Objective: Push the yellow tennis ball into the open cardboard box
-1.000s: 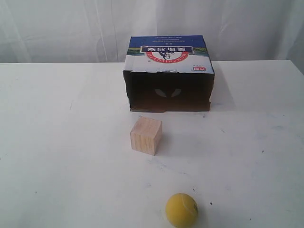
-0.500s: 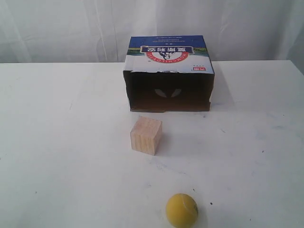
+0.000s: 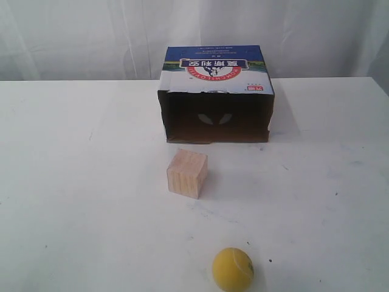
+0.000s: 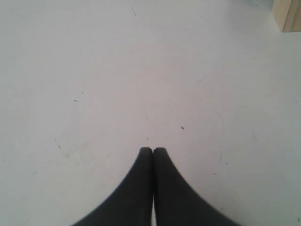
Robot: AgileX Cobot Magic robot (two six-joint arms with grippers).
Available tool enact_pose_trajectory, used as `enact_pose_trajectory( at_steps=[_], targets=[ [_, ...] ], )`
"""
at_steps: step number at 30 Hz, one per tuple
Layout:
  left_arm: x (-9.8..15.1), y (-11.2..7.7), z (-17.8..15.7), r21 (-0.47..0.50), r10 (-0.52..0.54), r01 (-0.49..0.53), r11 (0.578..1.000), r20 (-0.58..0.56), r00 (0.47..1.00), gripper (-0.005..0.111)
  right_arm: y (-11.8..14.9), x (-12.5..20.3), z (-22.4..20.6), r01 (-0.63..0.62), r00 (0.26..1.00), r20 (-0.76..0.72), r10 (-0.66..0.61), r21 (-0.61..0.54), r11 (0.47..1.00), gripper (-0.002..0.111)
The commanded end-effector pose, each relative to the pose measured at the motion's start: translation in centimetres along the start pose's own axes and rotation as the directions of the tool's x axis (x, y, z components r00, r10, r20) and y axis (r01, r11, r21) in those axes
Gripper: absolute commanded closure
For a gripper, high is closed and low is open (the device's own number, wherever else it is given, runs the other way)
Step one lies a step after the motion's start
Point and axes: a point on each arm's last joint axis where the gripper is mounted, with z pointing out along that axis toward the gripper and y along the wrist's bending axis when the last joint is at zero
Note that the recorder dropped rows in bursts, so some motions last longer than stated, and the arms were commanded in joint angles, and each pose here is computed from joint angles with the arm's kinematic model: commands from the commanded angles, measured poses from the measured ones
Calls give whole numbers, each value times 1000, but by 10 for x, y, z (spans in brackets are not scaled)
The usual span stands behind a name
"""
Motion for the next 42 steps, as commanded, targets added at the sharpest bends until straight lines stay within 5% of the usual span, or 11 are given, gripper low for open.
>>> enact_pose_trajectory(
  at_steps=[1, 5, 12, 24, 42],
  targets=[
    [3, 0, 0, 4, 6, -6, 1000, -14, 1000, 107, 10, 3, 17, 17, 988, -148, -32, -101, 995, 108],
    [3, 0, 0, 4, 6, -6, 1000, -14, 1000, 107, 20, 3, 56, -14, 928, -367, -69, -219, 976, 108],
    [3, 0, 0, 4, 6, -6, 1000, -14, 1000, 107, 52, 16, 146, 14, 702, -646, -300, -408, 913, 108],
    [3, 0, 0, 4, 6, -6, 1000, -14, 1000, 107, 102, 96, 204, 8, 476, -752, -455, -514, 858, 108],
    [3, 0, 0, 4, 6, -6, 1000, -14, 1000, 107, 109, 135, 213, 3, 331, -805, -491, -520, 854, 108]
  ],
)
